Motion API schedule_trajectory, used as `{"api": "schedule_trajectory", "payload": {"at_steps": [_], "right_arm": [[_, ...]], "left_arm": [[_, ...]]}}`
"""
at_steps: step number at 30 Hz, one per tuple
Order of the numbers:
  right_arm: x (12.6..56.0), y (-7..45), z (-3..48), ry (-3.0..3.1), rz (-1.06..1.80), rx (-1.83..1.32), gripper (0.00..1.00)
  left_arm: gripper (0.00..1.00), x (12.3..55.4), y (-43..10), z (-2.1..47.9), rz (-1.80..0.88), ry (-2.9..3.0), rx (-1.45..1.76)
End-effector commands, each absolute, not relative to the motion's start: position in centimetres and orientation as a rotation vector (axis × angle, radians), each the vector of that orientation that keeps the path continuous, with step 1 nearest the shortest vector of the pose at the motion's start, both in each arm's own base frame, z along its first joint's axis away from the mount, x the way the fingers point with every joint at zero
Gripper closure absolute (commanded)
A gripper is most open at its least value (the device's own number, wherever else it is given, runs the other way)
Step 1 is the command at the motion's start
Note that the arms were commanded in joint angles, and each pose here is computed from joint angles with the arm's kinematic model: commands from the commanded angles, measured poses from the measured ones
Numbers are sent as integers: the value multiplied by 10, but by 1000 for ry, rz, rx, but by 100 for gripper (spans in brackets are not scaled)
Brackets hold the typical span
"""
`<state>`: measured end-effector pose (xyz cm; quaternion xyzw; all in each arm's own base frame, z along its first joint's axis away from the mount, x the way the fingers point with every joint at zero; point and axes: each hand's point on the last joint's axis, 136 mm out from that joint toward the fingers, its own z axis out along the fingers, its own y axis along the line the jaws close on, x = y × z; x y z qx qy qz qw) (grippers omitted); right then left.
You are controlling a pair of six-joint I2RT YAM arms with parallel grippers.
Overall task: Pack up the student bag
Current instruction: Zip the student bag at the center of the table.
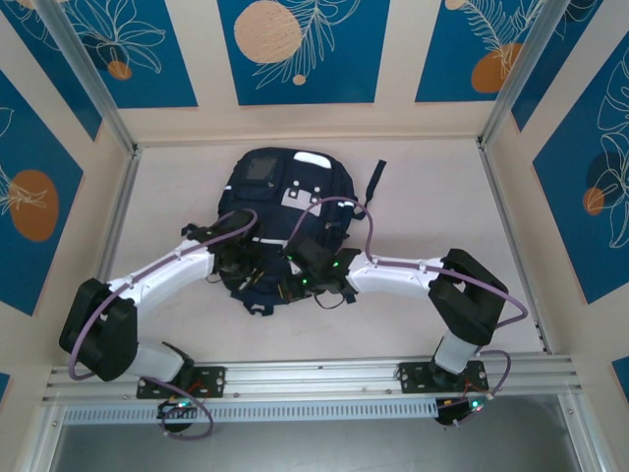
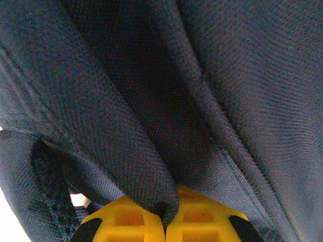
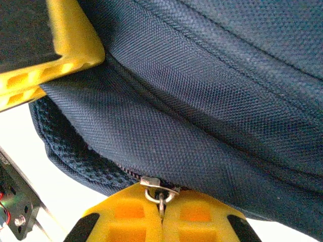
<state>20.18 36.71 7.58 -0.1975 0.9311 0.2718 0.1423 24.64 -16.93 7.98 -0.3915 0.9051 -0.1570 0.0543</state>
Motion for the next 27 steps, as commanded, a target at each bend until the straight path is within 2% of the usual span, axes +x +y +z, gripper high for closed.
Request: {"api": "schedule_trajectory", "payload": {"at_steps": [1, 11, 21, 27], "right_arm": [[198, 345, 75, 2693, 689, -629, 100], [211, 317, 63, 2674, 648, -586, 100], [249, 298, 62, 2604, 701, -467, 100], [225, 307, 78, 2646, 824, -636, 100]], "left_arm": [[100, 244, -137, 78, -311, 2698, -1270], [100, 243, -127, 100, -389, 2635, -1279], [100, 231, -114, 104, -364, 2628, -1257], [100, 231, -104, 98, -301, 2637, -1231]]}}
